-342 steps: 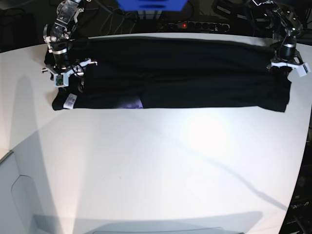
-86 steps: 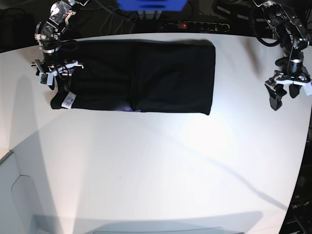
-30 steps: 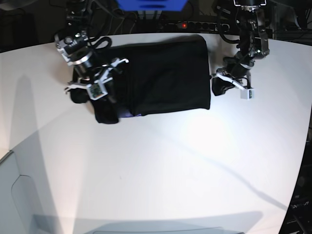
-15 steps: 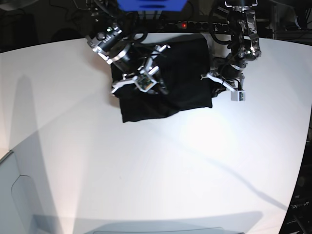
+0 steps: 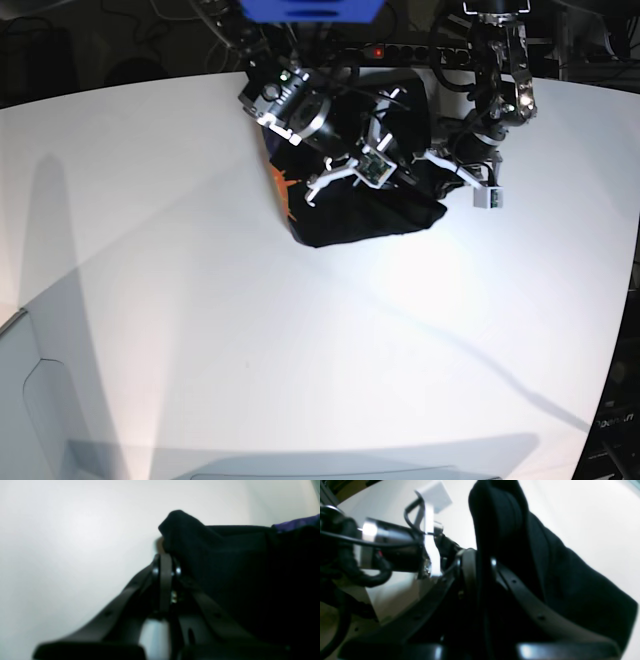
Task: Fold the T-shirt properly
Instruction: 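Fold the held end over the bundle toward the left gripper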
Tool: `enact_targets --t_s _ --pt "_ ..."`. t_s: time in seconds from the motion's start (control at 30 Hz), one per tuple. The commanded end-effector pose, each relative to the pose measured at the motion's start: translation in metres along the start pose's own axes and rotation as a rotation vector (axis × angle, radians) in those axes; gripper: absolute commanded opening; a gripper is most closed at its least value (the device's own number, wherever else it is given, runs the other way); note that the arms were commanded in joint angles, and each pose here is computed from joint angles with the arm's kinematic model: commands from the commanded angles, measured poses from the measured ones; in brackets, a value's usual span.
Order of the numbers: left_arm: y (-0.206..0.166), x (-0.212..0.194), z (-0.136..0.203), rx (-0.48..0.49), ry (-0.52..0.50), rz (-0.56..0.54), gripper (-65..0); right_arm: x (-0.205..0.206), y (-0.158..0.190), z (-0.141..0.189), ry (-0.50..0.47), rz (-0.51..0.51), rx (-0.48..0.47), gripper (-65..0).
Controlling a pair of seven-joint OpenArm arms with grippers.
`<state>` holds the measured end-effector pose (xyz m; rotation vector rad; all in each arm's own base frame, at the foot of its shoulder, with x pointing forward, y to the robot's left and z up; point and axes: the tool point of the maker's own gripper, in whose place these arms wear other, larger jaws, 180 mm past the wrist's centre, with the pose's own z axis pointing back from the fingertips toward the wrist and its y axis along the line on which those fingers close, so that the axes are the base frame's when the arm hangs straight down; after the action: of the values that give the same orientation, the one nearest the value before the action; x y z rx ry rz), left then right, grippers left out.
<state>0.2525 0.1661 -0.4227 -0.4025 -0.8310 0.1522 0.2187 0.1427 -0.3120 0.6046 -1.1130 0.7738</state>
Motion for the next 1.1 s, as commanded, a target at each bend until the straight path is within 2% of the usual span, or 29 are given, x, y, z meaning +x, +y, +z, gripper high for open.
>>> enact_targets --t_s 0.0,0.33,0.6,0.8,1.07 --pt "0.005 -0.007 0.002 0.022 0.044 -0.024 -65.0 0.016 -0.001 -0.004 -0.059 -0.006 0.001 -65.0" --pt "0.015 -0.004 0.008 0.034 0.051 -0.051 -65.0 0.008 0.004 -0.027 -0.023 0.035 0.06 -65.0" --pt "0.024 0.001 0.013 0.049 0.053 -0.077 -65.0 0.005 -0.001 -0.032 -0.01 0.049 0.063 -65.0" --pt "0.041 0.019 0.028 0.101 -0.002 -0.075 -65.0 -0.004 -0.001 -0.038 0.017 0.048 0.073 -64.8" --pt "0.063 0.045 0.055 0.181 -0.083 -0.083 -65.0 -0.003 0.001 -0.038 0.011 0.046 0.081 -35.7"
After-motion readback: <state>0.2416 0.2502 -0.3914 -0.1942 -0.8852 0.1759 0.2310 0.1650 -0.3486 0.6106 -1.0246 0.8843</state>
